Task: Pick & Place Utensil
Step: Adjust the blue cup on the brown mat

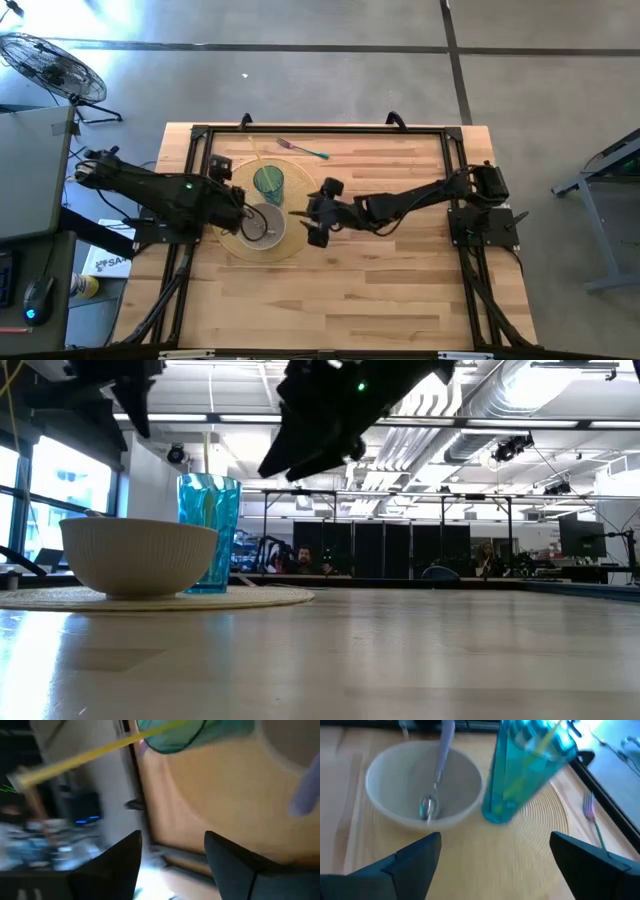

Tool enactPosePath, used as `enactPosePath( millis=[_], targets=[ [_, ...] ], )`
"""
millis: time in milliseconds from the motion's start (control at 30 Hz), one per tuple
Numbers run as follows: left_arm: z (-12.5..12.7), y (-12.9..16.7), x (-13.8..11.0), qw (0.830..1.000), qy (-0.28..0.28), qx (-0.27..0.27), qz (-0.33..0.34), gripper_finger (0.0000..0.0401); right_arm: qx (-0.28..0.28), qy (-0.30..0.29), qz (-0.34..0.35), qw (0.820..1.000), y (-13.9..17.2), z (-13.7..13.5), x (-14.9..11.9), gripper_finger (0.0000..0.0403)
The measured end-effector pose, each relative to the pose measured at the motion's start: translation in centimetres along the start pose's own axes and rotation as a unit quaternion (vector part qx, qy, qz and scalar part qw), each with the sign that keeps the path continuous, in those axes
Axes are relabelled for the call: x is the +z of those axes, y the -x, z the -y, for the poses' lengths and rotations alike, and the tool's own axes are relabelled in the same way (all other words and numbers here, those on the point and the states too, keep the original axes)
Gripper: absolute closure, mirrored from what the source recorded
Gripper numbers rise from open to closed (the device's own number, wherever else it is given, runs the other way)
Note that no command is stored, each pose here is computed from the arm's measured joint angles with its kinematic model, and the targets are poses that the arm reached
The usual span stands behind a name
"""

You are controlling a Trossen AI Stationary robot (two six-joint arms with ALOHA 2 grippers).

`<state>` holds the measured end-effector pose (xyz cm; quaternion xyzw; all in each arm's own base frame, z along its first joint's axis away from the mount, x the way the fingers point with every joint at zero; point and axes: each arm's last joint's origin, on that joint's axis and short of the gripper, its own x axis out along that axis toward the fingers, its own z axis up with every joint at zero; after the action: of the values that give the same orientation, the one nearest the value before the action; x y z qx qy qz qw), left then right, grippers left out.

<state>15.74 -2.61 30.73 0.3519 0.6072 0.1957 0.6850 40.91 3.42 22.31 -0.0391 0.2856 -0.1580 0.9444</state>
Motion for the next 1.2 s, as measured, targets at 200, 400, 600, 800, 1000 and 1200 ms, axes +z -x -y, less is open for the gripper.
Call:
enactPosePath(
  millis=[200, 400, 600, 800, 1000, 1200],
  targets=[
    [-0.6, 0.6, -1.4, 0.982, 0.147, -0.067, 0.096, 0.0204, 0.03, -0.011, 0.014, 0.999, -3.3, 2.4, -0.6, 0.0006],
    [1.0, -1.3, -2.3, 0.953, 0.216, -0.142, 0.157, 0.0212, 0.057, -0.025, 0.025, 0.998, -6.4, 4.6, -1.7, 0.0003],
    [2.0, -3.1, -2.1, 0.945, 0.242, -0.151, 0.161, 0.0213, 0.068, -0.042, 0.033, 0.996, -8.9, 6.6, -3.1, 0.0003],
    [1.4, -4.3, -1.7, 0.932, 0.269, -0.196, 0.144, 0.0213, 0.084, -0.054, 0.063, 0.993, -10.8, 7.5, -4.1, 0.0003],
    [0.6, -5.4, -2.0, 0.928, 0.285, -0.204, 0.124, 0.0213, 0.101, -0.044, 0.097, 0.989, -12.0, 7.6, -4.8, 0.0003],
    [0.2, -6.0, -2.0, 0.924, 0.287, -0.22, 0.128, 0.0213, 0.112, -0.048, 0.116, 0.986, -12.7, 8.4, -4.9, 0.0003]
  ],
)
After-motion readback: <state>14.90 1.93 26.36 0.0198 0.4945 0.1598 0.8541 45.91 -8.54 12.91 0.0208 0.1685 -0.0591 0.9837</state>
